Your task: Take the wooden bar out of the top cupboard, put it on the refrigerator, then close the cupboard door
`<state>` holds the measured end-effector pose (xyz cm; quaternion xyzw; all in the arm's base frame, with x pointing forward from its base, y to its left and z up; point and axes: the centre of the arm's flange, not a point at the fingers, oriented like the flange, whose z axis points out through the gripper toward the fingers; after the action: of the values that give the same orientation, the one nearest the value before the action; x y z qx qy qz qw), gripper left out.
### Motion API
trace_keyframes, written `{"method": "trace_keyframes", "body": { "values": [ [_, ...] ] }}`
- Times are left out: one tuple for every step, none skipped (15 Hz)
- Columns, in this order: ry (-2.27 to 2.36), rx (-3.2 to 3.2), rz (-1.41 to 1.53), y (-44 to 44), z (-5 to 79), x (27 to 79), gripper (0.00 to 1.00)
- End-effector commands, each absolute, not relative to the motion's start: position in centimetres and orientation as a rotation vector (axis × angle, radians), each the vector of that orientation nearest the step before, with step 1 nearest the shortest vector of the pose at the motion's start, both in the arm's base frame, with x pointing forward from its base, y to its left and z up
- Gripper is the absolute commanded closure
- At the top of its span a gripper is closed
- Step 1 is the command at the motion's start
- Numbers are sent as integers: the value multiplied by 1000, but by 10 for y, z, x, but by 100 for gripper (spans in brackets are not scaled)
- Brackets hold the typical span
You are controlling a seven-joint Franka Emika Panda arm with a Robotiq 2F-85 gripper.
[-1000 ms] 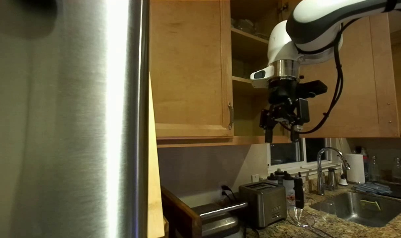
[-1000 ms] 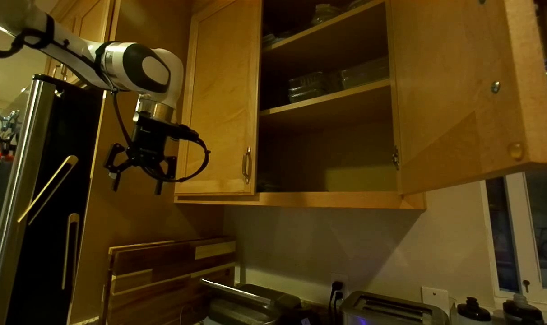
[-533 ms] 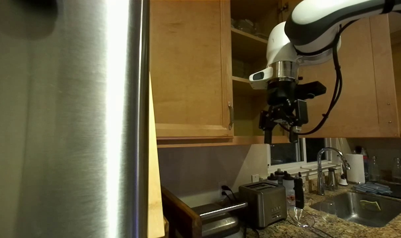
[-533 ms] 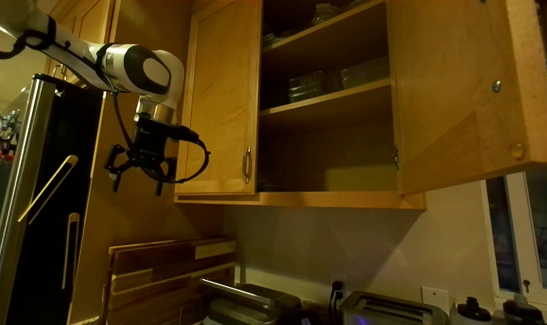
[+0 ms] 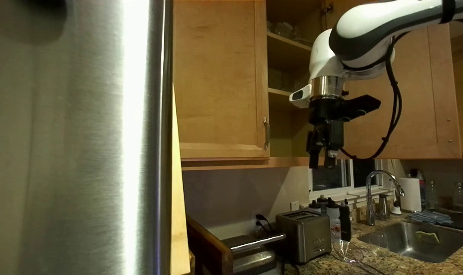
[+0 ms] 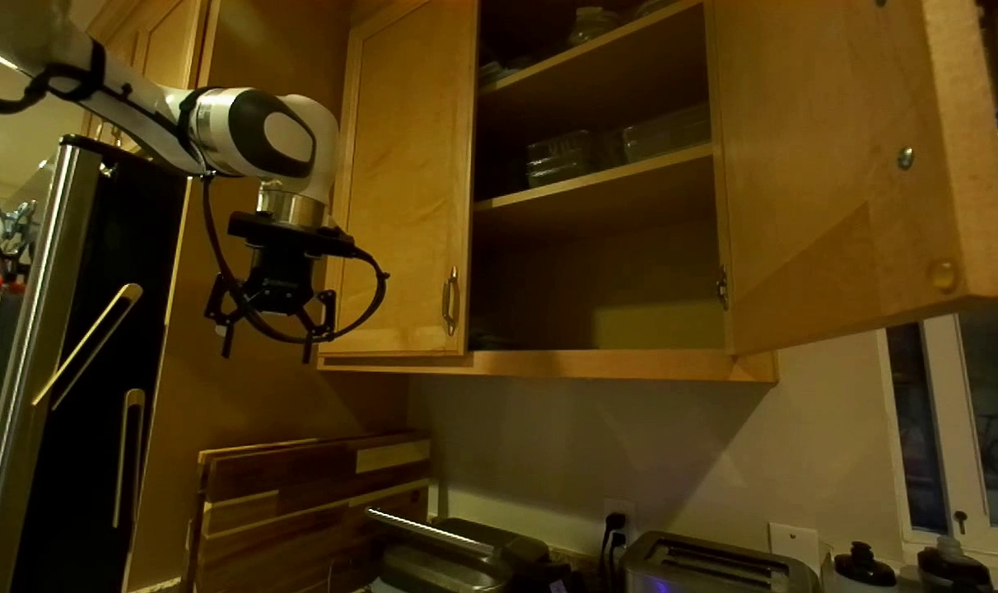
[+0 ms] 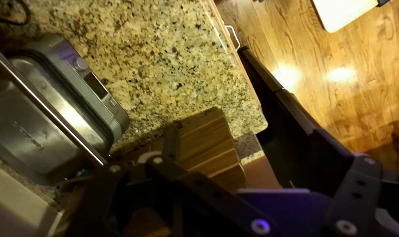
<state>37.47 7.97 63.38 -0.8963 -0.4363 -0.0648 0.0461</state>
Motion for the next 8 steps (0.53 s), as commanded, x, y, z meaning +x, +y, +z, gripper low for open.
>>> {"method": "trace_keyframes", "body": {
  "values": [
    [-1097, -2906, -223, 59, 621, 354, 0],
    [-1031, -2939, -231, 54, 620, 351, 0],
    [-951, -2934, -266, 48, 618, 346, 0],
    [-882, -2931, -294, 45, 616, 343, 0],
    [-815, -2920, -317, 43, 612, 341, 0],
    [-748, -2925, -342, 40, 609, 339, 0],
    [-680, -2934, -363, 37, 605, 336, 0],
    [-613, -2952, -386, 35, 601, 334, 0]
  ]
}}
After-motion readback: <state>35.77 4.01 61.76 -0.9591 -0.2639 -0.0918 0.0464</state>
